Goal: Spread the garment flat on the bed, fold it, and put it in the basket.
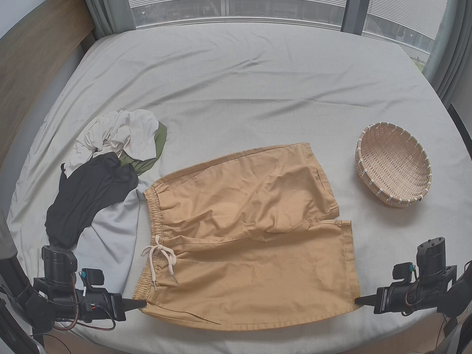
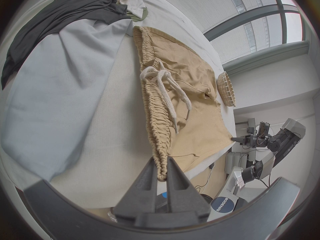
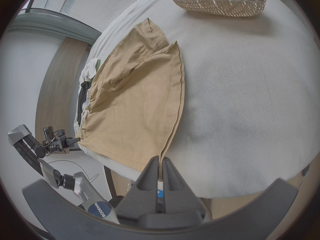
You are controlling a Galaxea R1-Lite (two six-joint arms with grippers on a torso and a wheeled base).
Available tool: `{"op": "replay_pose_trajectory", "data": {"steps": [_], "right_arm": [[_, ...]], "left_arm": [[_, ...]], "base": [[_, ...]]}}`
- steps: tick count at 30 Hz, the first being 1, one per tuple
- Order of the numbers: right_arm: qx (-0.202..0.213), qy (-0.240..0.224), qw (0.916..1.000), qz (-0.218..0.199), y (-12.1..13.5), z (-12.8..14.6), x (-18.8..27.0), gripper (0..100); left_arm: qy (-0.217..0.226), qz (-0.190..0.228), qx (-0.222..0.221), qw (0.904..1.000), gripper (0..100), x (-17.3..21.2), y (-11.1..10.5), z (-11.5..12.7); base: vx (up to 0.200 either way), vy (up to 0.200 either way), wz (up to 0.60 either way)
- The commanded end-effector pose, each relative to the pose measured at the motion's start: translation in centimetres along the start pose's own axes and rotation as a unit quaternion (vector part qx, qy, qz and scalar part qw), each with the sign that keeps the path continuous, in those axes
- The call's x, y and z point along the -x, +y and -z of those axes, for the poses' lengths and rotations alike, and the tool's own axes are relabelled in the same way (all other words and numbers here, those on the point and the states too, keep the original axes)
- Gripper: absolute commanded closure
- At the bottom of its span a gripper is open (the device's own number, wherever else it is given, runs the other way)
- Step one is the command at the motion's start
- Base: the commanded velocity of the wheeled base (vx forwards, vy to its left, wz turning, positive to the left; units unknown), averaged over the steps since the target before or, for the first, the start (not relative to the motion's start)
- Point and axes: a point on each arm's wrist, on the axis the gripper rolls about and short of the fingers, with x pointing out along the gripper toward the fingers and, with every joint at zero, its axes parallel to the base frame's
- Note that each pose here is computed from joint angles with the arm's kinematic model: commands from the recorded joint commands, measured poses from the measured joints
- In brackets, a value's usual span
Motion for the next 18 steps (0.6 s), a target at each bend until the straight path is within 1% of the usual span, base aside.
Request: {"op": "replay_pose_trajectory", "data": {"steps": [1,3,7,10,11,14,15,16,18], "right_arm": [[0.006,-0.011,0.9999,-0.005,0.3,0.3,0.9,100],[0.006,-0.018,0.9998,-0.007,0.3,0.2,1.0,100],[0.012,-0.045,0.9987,-0.019,0.6,-0.6,1.0,100],[0.024,-0.098,0.9941,-0.039,1.1,-2.0,1.1,100],[0.024,-0.105,0.9934,-0.041,1.1,-2.1,1.2,100],[0.032,-0.177,0.9809,-0.075,2.0,-4.2,1.4,100],[0.032,-0.177,0.9809,-0.075,2.0,-4.2,1.4,100],[0.032,-0.207,0.9735,-0.092,2.5,-5.2,1.6,100],[0.033,-0.233,0.9661,-0.107,2.9,-6.1,1.8,100]], "left_arm": [[0.005,-0.003,0.001,1.0,100,0.4,0.0,0.5],[0.007,0.0,-0.007,1.0,100,0.5,-0.1,0.5],[-0.007,0.028,-0.017,0.9994,100,1.4,-0.8,0.3],[-0.025,0.042,-0.027,0.9984,100,1.8,-1.2,0.0],[-0.027,0.043,-0.029,0.9983,100,1.9,-1.2,-0.1],[-0.05,0.063,-0.038,0.996,100,2.1,-1.5,-0.8],[-0.05,0.063,-0.038,0.996,100,2.1,-1.5,-0.8],[-0.073,0.075,-0.044,0.9936,100,2.2,-1.8,-1.5],[-0.098,0.086,-0.046,0.9905,100,2.2,-2.1,-2.1]], "base": [[0.0,0.0,0.0],[0.0,0.0,0.0],[0.0,0.0,0.0],[0.0,0.0,0.0],[0.0,0.0,0.0],[0.0,0.0,0.0],[0.0,0.0,0.0],[0.0,0.0,0.0],[0.0,0.0,0.0]]}}
